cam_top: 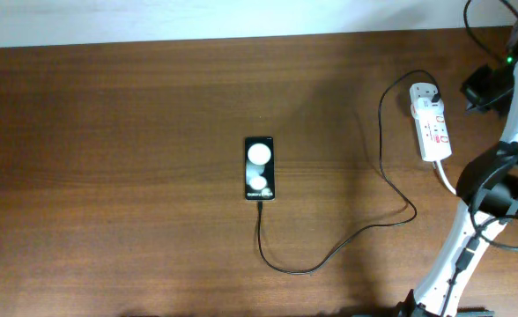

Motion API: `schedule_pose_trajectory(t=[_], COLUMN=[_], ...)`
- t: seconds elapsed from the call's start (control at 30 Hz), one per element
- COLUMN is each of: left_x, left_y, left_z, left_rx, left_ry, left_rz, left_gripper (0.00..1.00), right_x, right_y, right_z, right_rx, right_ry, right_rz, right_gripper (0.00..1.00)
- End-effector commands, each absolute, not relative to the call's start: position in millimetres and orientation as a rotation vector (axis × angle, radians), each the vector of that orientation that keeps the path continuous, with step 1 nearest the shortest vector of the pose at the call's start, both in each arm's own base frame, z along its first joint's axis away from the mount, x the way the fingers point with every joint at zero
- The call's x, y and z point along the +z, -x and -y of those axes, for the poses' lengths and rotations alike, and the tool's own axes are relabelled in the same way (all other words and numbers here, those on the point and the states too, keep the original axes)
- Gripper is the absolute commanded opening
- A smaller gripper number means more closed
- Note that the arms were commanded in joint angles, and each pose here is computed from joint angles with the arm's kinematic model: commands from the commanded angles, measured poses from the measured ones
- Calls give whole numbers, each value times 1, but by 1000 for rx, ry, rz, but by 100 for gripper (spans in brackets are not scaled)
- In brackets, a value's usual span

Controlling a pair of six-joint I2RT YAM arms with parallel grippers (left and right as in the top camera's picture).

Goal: Plug charger to phone and switch on socket

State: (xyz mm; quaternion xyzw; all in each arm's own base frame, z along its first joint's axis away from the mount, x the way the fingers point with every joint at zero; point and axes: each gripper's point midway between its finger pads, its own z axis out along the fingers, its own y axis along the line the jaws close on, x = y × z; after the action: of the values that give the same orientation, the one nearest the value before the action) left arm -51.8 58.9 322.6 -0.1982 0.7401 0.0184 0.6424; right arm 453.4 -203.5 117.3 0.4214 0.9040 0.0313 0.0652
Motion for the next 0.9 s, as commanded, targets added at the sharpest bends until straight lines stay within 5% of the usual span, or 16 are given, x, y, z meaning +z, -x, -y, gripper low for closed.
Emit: schedule_pose_trajectory(t=[0.0,0.27,0.43,0.53,0.7,0.87], left_x=[323,323,323,323,323,323], left_y=[55,51,53,57,57,57], left_z=[-60,-63,-62,-59,-59,-59], left_rx=[56,13,40,79,79,79], left_ry=[461,412,442,487,486,486], left_rz=[-1674,-1686,-1679,-1667,-1667,-1667], left_gripper=[99,99,99,99,99,99], right_x=[229,542,646,681,665,625], right_y=[-444,-304,-215,-184,-148,-102], right_z=[200,81,23,-21,-45,-95], right_rx=[59,306,433,521,577,806], right_ry=[-1151,-591,-417,-176,-144,199], right_rz=[-2519,-1807,-1431,-1342,-1360,-1317], right_gripper=[4,4,4,4,4,5])
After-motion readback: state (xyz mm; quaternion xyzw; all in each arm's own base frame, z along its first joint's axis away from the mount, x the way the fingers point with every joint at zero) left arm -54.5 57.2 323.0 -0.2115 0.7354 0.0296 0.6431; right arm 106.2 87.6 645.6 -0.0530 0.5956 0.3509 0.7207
